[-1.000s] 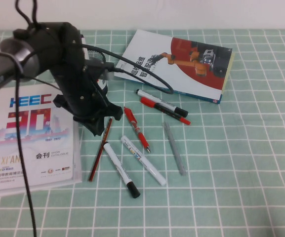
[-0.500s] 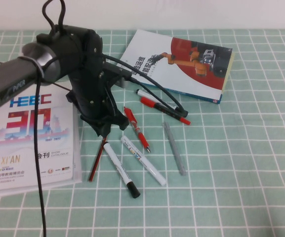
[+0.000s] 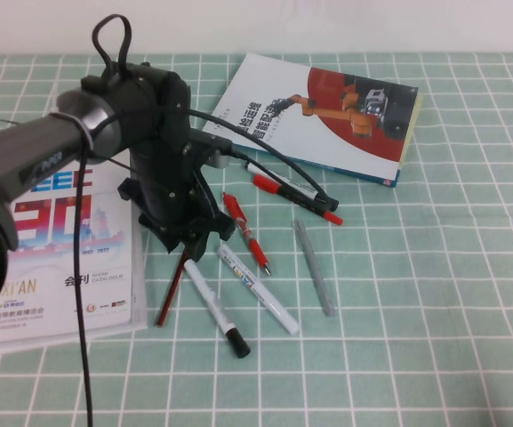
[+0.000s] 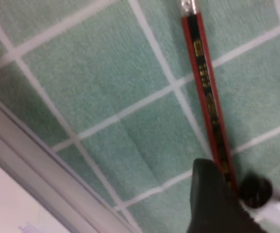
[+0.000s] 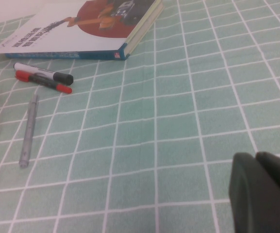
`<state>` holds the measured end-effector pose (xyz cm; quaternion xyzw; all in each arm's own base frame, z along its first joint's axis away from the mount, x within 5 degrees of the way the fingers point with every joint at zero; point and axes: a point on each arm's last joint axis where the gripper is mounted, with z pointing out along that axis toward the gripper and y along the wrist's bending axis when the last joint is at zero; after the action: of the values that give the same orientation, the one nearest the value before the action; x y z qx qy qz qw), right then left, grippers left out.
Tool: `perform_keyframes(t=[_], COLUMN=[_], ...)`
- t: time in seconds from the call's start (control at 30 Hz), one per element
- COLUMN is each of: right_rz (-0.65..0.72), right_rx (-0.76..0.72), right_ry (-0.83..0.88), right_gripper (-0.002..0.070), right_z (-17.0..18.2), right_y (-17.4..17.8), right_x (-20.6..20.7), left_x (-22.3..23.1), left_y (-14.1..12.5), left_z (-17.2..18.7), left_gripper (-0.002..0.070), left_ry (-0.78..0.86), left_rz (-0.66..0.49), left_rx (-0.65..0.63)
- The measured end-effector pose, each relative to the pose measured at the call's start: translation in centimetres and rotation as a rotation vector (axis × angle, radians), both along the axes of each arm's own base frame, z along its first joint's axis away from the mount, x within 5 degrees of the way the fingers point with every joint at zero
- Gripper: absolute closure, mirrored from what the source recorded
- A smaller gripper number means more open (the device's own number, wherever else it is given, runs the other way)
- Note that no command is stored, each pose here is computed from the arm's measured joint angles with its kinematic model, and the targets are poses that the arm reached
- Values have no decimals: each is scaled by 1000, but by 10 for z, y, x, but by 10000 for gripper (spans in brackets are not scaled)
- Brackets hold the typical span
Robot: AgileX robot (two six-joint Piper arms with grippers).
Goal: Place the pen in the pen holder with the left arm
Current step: Pick up the pen on the table, then place the pen onto the pen holder
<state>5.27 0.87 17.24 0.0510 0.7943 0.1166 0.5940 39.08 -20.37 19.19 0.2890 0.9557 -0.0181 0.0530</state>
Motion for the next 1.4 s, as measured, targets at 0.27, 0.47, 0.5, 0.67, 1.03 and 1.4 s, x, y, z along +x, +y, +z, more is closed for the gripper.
perform_keyframes(t=[0.27, 0.47, 0.5, 0.67, 1.03, 1.4], right_rz=[0, 0, 0, 0, 0, 0], right_rx=[0, 0, 0, 0, 0, 0], right_ry=[0, 0, 0, 0, 0, 0], right_gripper=[696, 696, 696, 696, 696, 696], right_z=[0, 0, 0, 0, 0, 0], right_y=[0, 0, 0, 0, 0, 0], right_x=[0, 0, 0, 0, 0, 0], left_x=[4, 4, 5, 6, 6, -15], left_y=[0, 0, 0, 2, -2, 10], left_z=[-13, -15, -15, -15, -5, 99], left_gripper=[398, 447, 472, 611, 647, 652], left_ry=[16, 19, 21, 14, 24, -205], left_rz=[13, 26, 30, 42, 45, 10], left_rx=[25, 32, 34, 51, 20, -90])
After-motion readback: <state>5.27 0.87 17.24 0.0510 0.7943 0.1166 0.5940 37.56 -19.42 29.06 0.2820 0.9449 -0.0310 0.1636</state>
